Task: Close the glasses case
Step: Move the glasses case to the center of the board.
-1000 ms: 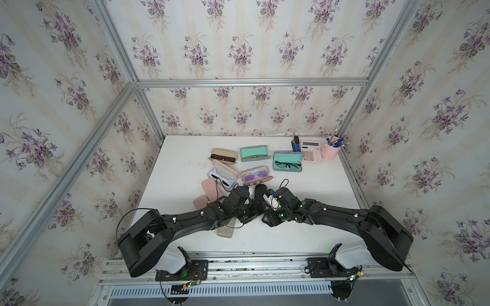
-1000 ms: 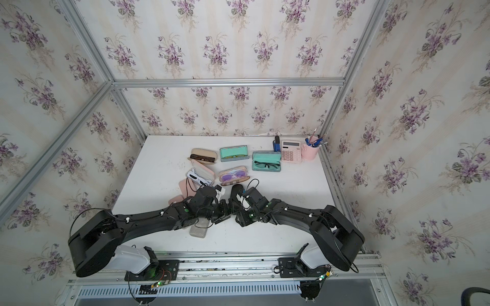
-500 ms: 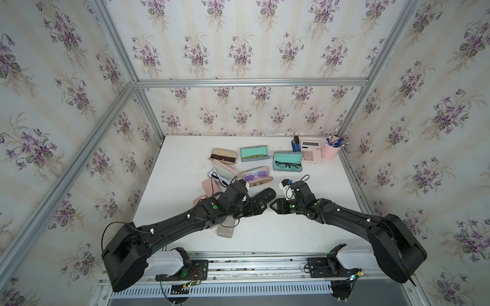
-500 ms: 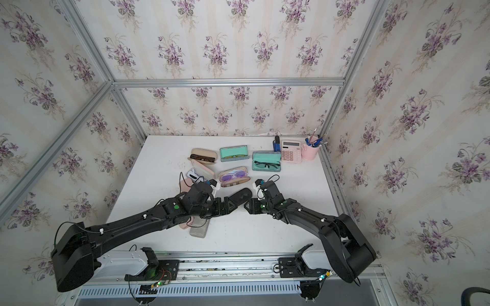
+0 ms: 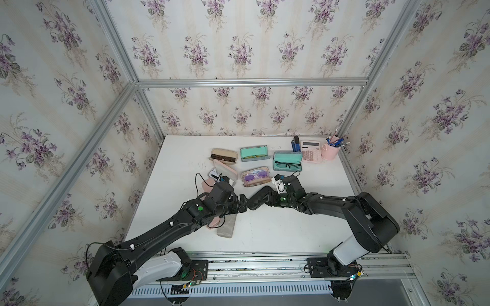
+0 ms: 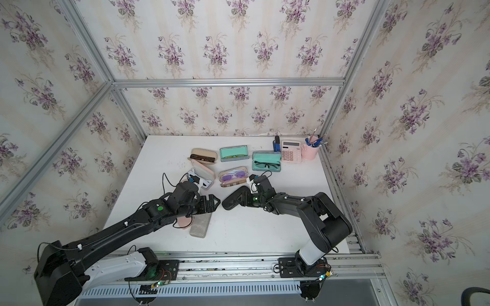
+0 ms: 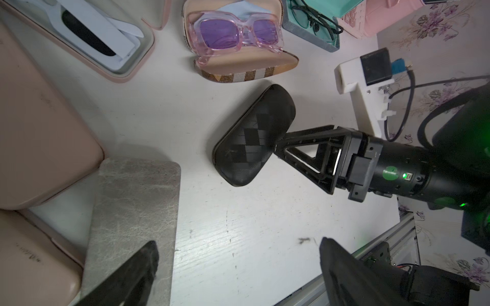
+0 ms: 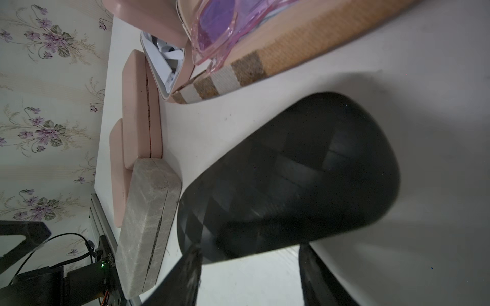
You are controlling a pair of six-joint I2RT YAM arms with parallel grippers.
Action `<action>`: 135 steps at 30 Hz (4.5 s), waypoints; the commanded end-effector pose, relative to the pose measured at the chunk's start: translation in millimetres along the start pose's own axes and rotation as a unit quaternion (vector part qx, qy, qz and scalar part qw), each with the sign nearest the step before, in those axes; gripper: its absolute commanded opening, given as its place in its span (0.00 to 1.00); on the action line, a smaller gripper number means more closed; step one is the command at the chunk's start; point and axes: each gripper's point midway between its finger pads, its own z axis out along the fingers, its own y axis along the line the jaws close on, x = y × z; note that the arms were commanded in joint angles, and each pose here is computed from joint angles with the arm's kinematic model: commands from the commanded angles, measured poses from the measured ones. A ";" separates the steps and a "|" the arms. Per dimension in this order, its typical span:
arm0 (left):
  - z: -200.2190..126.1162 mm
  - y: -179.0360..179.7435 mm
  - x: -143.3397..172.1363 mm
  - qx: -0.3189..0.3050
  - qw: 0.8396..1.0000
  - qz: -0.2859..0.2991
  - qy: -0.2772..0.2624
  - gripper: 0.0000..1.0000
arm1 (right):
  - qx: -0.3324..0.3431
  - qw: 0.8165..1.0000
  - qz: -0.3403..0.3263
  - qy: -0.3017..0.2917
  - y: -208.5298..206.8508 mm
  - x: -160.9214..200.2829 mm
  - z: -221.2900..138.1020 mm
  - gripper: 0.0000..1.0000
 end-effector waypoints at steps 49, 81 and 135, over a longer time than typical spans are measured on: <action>12.9 7.7 -0.8 -0.019 1.000 0.004 0.011 1.00 | -0.067 0.996 0.049 -0.039 73.0 43.7 -0.1 0.57; 65.0 -73.6 -24.4 0.033 0.998 0.026 0.051 1.00 | 0.251 0.942 0.110 -0.193 -168.3 -141.0 -104.7 0.50; 30.7 -47.8 -13.7 0.029 0.998 0.037 0.033 1.00 | 0.322 0.932 0.138 -0.096 -222.6 -118.4 -94.1 0.12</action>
